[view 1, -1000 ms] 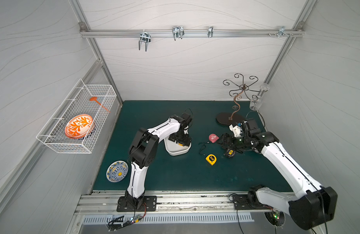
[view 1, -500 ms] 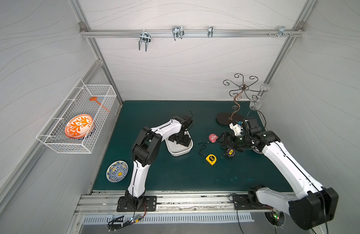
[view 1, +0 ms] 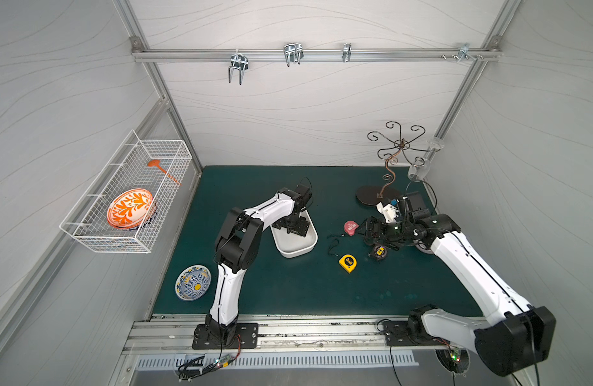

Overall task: Take the tape measure out of the storage box
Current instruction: Adjust the tape measure in the storage box, then pick up the tape measure from the storage box.

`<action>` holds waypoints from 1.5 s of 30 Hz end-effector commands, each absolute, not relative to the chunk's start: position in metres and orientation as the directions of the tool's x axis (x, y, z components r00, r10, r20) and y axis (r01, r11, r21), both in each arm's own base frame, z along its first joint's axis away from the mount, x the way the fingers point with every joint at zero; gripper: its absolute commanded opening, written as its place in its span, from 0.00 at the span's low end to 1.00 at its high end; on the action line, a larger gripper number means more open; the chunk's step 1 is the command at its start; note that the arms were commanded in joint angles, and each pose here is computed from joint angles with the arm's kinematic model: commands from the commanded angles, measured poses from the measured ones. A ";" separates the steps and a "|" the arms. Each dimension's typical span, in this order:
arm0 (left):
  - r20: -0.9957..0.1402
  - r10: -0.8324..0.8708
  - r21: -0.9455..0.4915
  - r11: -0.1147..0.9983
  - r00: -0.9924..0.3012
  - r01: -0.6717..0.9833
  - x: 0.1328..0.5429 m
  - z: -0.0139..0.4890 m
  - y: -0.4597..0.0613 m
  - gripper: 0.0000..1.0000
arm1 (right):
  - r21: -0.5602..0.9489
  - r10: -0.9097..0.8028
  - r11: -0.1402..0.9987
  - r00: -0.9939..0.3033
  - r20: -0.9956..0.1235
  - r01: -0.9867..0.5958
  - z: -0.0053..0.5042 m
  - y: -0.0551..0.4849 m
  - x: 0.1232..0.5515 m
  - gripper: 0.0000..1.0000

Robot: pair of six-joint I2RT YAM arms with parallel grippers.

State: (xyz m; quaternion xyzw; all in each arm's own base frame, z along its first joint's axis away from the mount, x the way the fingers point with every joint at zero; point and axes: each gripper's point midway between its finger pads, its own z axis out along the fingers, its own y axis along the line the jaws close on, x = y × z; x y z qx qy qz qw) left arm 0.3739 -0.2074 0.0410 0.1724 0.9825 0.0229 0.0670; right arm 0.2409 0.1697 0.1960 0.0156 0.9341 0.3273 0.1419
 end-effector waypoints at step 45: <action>-0.159 0.463 0.005 0.884 -0.872 0.468 0.404 0.017 -0.251 0.37 | 0.656 0.160 0.754 -0.962 -0.220 -0.025 0.209 0.166 0.243 0.99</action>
